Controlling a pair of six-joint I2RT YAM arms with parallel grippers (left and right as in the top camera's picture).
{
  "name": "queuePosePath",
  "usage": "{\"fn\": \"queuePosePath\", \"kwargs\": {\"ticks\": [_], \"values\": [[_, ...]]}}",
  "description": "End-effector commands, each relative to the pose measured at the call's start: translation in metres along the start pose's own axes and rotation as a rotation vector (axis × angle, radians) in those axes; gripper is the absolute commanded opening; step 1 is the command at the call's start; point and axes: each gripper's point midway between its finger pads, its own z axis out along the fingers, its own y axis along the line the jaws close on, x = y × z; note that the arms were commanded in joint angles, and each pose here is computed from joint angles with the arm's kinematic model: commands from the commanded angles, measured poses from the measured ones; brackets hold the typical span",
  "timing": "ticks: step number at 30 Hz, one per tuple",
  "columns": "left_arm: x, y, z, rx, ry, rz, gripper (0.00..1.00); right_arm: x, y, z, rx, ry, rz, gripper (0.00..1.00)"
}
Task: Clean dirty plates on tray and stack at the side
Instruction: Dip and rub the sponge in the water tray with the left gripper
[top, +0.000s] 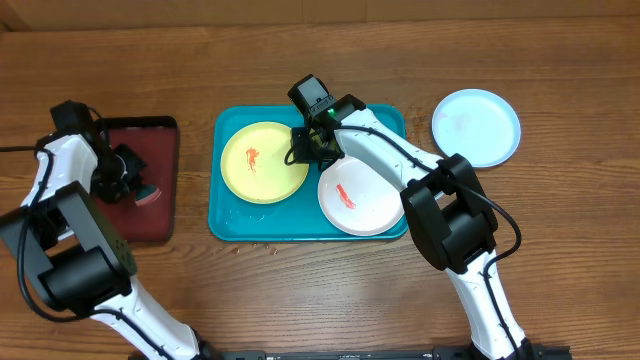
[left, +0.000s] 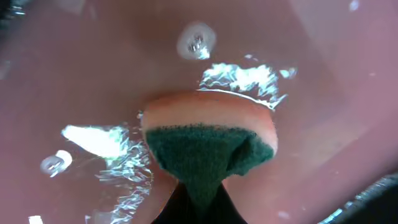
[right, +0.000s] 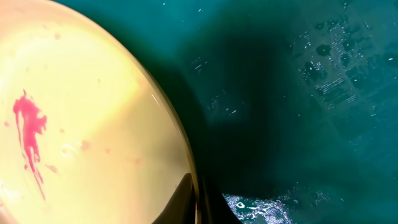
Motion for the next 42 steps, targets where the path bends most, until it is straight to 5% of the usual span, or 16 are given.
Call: {"fn": "queuePosePath", "kwargs": {"ticks": [1,4,8,18,30,42], "values": [[0.006,0.002,0.016,0.016,0.045,0.038,0.06,0.016,-0.012,0.022,0.034,0.051,0.006,0.04],[0.004,0.004,0.016,0.015,0.043,0.033,0.25,0.016,-0.012,0.022,0.035,0.051,0.006,0.04],[0.003,0.005,0.011,0.013,0.047,0.076,0.15,0.016,-0.012,0.022,0.035,0.052,0.007,0.04],[-0.004,0.003,-0.012,0.001,0.049,0.074,0.18,0.016,-0.012,0.022,0.036,0.053,0.007,0.04],[0.016,0.031,0.012,-0.115,0.083,0.074,0.06,0.016,-0.012,0.022,0.035,0.051,0.006,0.04],[-0.009,0.019,-0.021,-0.101,0.051,0.075,0.04,0.015,-0.012,0.022,0.034,0.050,0.006,0.04]]}}
